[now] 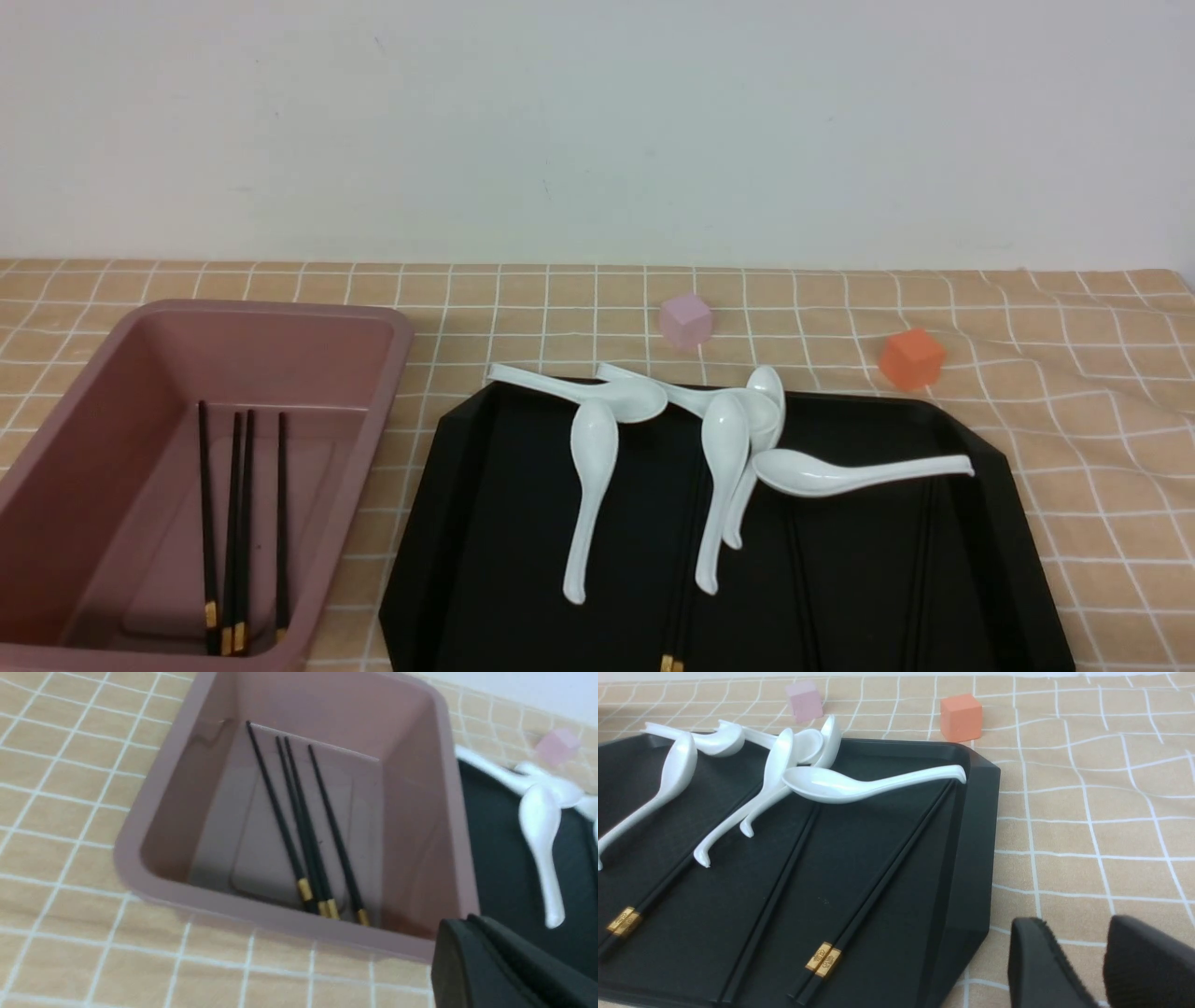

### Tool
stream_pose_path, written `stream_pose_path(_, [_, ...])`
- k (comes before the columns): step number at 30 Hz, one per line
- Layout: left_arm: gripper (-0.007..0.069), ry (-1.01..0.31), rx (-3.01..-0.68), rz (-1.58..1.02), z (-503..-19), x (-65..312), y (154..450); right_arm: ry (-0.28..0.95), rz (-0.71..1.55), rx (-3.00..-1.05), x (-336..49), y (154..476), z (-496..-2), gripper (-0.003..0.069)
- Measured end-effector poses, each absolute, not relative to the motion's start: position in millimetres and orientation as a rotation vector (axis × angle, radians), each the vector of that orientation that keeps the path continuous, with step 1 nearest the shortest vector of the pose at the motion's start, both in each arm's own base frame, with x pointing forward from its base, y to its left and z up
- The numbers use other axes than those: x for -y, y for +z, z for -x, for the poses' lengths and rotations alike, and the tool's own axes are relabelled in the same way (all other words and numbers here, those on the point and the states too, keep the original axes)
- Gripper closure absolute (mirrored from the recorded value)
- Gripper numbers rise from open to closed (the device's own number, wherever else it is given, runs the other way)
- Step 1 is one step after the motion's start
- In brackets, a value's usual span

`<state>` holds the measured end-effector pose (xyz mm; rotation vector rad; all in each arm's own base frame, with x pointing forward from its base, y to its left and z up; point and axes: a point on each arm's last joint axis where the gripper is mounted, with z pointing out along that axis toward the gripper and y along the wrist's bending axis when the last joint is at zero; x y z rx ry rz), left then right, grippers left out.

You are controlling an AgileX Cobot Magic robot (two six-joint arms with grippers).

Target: On brown tablecloth take chopsticks from black tray and put them in box.

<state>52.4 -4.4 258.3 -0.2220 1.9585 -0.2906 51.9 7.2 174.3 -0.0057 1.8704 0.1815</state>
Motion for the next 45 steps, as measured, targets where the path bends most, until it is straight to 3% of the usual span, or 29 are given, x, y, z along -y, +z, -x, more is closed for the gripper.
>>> stream_pose_path(7, [0.0634, -0.333, -1.734, 0.123, -56.1, 8.9, 226.7, 0.181, 0.006, -1.87, -7.2, 174.3, -51.9, 0.0419])
stream_pose_path(15, [0.0627, -0.335, -1.685, 0.131, -56.0, 8.6, 189.4, 0.182, 0.005, -1.87, -7.2, 174.3, -51.9, 0.0419])
stream_pose_path(22, [0.0621, -0.262, -1.718, 0.22, -55.6, 3.3, 183.8, 0.182, 0.005, -1.87, -7.2, 174.3, -51.9, 0.0419])
stream_pose_path(29, [0.0617, -0.252, -1.864, 0.232, -52.6, 4.0, 170.6, 0.182, 0.005, -1.87, -7.2, 174.3, -51.9, 0.0419])
stream_pose_path(45, [0.0601, -0.251, -1.879, 0.233, -52.2, 4.1, 169.3, 0.182, 0.005, -1.87, -7.2, 174.3, -51.9, 0.0419])
